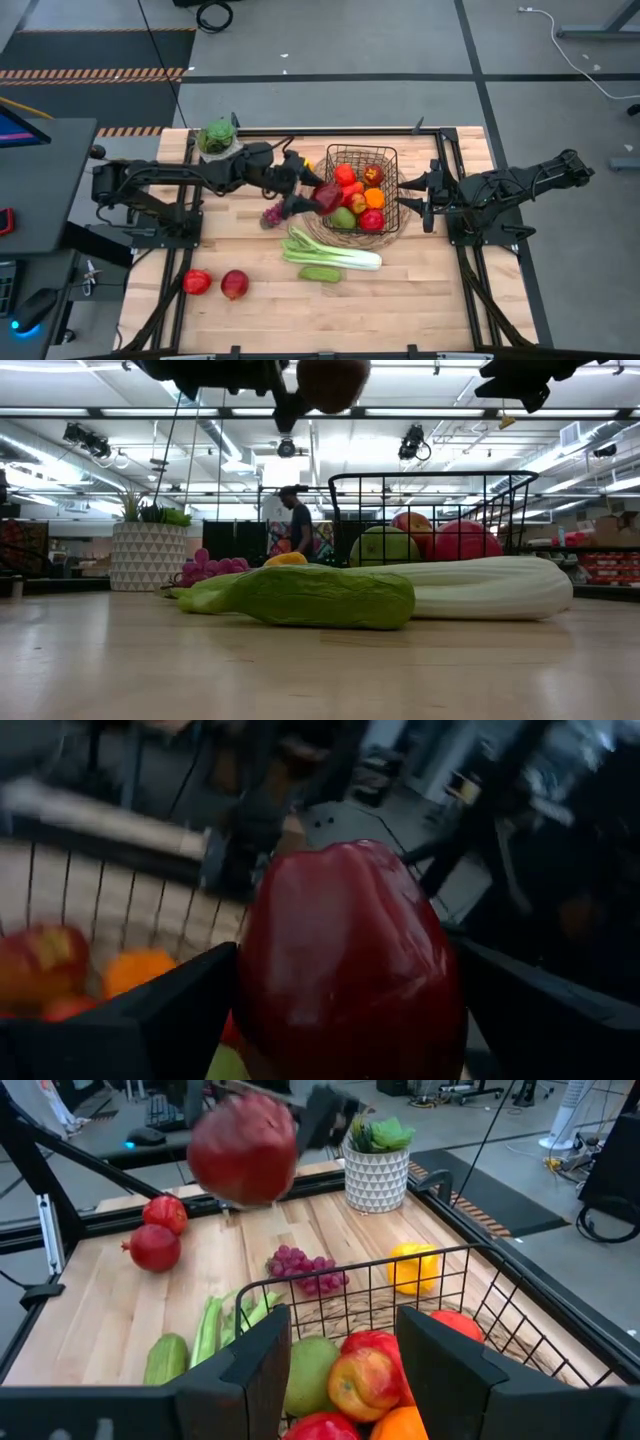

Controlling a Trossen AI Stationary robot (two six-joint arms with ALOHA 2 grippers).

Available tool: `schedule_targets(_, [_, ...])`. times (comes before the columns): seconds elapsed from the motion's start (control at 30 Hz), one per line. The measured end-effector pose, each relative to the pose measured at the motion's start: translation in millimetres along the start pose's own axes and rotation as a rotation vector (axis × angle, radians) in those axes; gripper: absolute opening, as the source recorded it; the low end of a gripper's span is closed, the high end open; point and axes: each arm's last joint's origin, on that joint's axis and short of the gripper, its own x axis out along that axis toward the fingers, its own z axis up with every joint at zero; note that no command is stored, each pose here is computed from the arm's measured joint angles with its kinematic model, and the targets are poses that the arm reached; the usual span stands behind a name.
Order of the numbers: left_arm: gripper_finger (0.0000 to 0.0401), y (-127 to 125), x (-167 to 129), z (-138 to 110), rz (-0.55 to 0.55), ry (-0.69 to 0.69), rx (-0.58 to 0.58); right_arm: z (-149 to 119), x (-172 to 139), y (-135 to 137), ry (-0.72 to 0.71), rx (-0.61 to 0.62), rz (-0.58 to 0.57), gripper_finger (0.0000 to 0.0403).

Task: Build produce basket
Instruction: Put the top apple into the wire basket

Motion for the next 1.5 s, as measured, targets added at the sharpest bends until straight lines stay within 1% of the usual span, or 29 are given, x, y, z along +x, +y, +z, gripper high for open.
schedule_targets(0.17, [0.0371,5.1,4.5,-4.8,0.053,0.0,-0.313,0.0,-0.1,0.0,0.0,-0.001,0.0,0.0188])
schedule_targets(0.23, [0.0371,5.7,4.3,-4.3,0.076,-0.017,-0.404,0.1,-0.1,0.0,0.0,-0.002,0.0,0.0188])
schedule_targets(0.3, [0.0371,7.0,4.2,-3.7,0.121,-0.046,-0.435,0.0,-0.1,0.0,0.0,-0.002,0.0,0.0188])
schedule_targets(0.43, [0.0371,10.4,3.3,-2.0,0.214,-0.107,-0.426,0.0,0.0,0.0,0.0,-0.002,0.0,0.0188])
schedule_targets(0.53, [0.0371,12.5,2.7,-1.6,0.282,-0.148,-0.451,0.0,0.0,0.0,0.0,-0.003,0.0,0.0188])
schedule_targets(0.6, [0.0371,13.2,2.4,-0.8,0.298,-0.164,-0.442,0.0,-0.1,0.0,0.0,-0.003,0.0,0.0188])
schedule_targets(0.7, [0.0371,15.6,3.4,0.9,0.301,-0.178,-0.392,1.0,0.0,0.3,-0.009,-0.018,0.003,0.0188])
schedule_targets(0.83, [0.0371,22.6,18.3,3.5,0.313,-0.15,-0.391,4.6,-0.2,1.2,-0.043,-0.024,0.012,0.0188])
schedule_targets(0.97, [0.0371,33.1,46.9,5.3,0.342,-0.049,-0.363,7.2,-0.3,1.8,-0.067,-0.027,0.017,0.0188])
schedule_targets(1.1, [0.0371,47.7,76.1,10.5,0.397,0.069,-0.295,7.5,-0.4,1.8,-0.07,-0.038,0.018,0.0188])
schedule_targets(1.2, [0.0371,58.1,94.1,17.3,0.44,0.16,-0.235,7.4,-1.1,1.5,-0.071,-0.039,0.018,0.0188])
schedule_targets(1.33, [0.0371,75.1,112.3,18.5,0.493,0.3,-0.181,7.7,-4.5,-0.4,-0.077,-0.045,0.02,0.0188])
schedule_targets(1.4, [0.0371,84.1,119.9,17.1,0.503,0.345,-0.141,8.4,-7.2,-1.9,-0.087,-0.048,0.021,0.0188])
schedule_targets(1.5, [0.0371,94.7,128.3,12.8,0.493,0.38,-0.029,9.4,-11.6,-4.3,-0.104,-0.042,0.024,0.0188])
